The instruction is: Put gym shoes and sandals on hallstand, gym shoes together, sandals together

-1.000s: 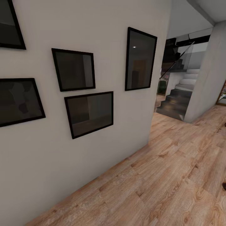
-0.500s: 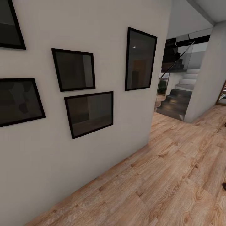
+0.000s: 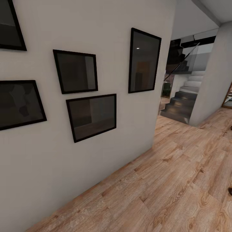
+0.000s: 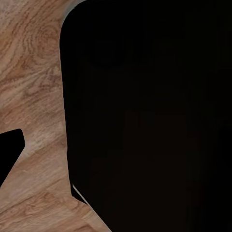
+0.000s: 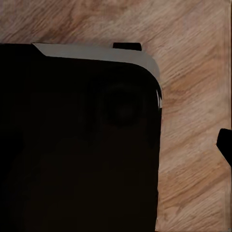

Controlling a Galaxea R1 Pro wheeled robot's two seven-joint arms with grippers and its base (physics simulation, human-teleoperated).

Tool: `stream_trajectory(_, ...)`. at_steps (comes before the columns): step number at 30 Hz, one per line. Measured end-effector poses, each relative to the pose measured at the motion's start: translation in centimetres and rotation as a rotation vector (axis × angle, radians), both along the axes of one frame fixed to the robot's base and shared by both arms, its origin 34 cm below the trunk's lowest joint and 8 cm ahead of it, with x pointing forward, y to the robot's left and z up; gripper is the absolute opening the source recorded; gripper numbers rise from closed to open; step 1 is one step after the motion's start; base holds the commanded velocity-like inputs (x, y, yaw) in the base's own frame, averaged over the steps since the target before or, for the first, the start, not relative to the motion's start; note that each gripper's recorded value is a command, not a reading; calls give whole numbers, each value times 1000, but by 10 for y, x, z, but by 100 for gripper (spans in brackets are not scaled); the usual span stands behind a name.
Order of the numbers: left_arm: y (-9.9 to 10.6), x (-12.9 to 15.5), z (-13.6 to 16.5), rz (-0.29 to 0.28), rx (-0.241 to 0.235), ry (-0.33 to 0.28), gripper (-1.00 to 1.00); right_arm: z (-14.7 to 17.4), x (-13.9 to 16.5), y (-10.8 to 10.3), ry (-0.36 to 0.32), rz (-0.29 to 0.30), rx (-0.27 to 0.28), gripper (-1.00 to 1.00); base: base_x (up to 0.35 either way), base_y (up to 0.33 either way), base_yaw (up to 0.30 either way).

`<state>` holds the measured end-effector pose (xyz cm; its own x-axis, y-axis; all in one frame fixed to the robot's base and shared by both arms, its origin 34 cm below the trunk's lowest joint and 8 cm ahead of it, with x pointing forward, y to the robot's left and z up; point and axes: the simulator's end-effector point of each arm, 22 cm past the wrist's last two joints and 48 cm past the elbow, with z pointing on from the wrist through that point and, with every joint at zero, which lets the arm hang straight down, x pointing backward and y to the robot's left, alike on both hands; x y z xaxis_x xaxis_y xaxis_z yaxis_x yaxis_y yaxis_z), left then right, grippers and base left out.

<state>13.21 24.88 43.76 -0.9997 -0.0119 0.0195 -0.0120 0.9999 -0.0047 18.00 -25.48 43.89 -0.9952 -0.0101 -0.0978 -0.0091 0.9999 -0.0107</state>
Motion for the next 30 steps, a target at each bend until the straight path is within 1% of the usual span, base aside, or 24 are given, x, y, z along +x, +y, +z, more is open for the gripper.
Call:
stream_trajectory(7,3,27,0,-1,5,-77,100,4,27,-31,-79,0,-39,100,0,0,0)
stream_trajectory(11,12,43,1,-2,16,-122,100,7,43,-49,-124,0,-62,100,0,0,0)
stream_trajectory(13,18,52,2,-2,24,-147,100,9,51,-52,-146,0,-66,100,0,0,0)
stream_trajectory(14,23,124,17,-4,31,-389,100,22,99,-53,-296,4,-67,100,0,0,0)
stream_trajectory(15,24,161,28,-6,34,-481,100,42,153,-52,-418,9,-67,100,0,0,0)
stream_trajectory(20,27,193,40,-8,39,-576,100,65,198,-52,-538,12,-68,100,0,0,0)
stream_trajectory(21,29,217,48,-9,41,-628,100,77,219,-52,-593,14,-68,100,0,0,0)
stream_trajectory(23,30,237,54,-11,43,-665,100,85,230,-51,-626,15,-67,100,0,0,0)
stream_trajectory(24,31,255,61,-11,44,-697,100,92,240,-51,-656,15,-67,100,0,0,0)
stream_trajectory(26,32,273,67,-10,46,-727,100,100,250,-50,-688,15,-67,100,0,0,0)
stream_trajectory(27,33,287,73,-9,47,-751,100,107,260,-50,-716,15,-66,100,0,0,0)
stream_trajectory(30,34,305,80,-7,48,-780,100,115,273,-49,-749,14,-66,100,0,0,0)
